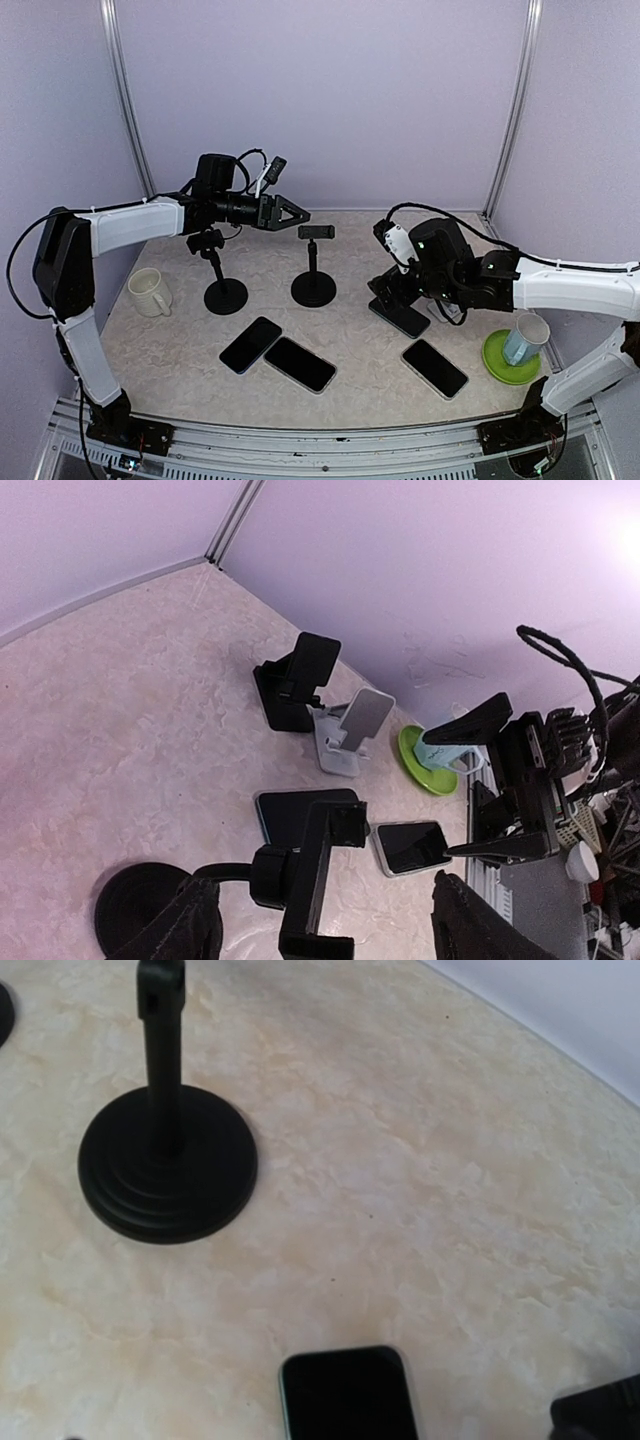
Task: Place the phone on the phone stand
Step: Place the phone stand at the center of the board.
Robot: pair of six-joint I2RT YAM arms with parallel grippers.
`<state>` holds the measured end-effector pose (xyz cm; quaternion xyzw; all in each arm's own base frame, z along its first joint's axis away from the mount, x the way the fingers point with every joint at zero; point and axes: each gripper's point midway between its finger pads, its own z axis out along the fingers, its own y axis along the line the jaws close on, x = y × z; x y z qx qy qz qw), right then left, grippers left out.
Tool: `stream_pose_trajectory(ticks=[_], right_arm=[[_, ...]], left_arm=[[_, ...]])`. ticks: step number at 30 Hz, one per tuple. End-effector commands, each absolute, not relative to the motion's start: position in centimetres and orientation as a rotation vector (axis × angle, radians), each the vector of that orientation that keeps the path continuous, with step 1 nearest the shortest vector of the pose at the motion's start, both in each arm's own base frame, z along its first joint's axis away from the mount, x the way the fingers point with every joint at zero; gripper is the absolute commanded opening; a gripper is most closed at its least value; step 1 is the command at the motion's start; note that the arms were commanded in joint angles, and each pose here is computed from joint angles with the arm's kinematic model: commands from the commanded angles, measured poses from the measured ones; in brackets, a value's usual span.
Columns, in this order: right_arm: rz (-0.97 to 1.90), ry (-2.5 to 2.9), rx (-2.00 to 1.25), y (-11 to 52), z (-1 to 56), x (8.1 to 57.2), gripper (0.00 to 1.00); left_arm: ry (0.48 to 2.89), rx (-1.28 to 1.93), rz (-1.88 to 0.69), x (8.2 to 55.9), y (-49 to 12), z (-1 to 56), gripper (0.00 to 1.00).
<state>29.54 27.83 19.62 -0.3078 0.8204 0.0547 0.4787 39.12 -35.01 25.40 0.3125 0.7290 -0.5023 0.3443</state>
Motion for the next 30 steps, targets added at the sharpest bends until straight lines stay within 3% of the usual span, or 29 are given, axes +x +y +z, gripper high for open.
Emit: stream_pose_trajectory(ticks=[1, 9, 22, 30], right_arm=[[0.146, 1.989, -0.708, 27.4, 20.3, 29.8, 1.0], [0.158, 1.99, -0.718, 27.7, 20.1, 29.7, 1.0], [0.228, 1.997, -0.757, 28.1, 18.6, 28.5, 1.0], [0.336, 1.931, -0.884, 31.0, 17.6, 25.3, 1.0]], left_arm=[[1.809, 0.795, -1.247, 39.8, -34.4, 28.8, 0.77], [1.74, 0.766, -1.221, 39.0, -33.6, 32.6, 0.99], [1.649, 0.754, -1.148, 33.9, -32.1, 37.0, 0.99], [1.704, 0.679, -1.047, 29.7, -31.0, 35.6, 0.99]])
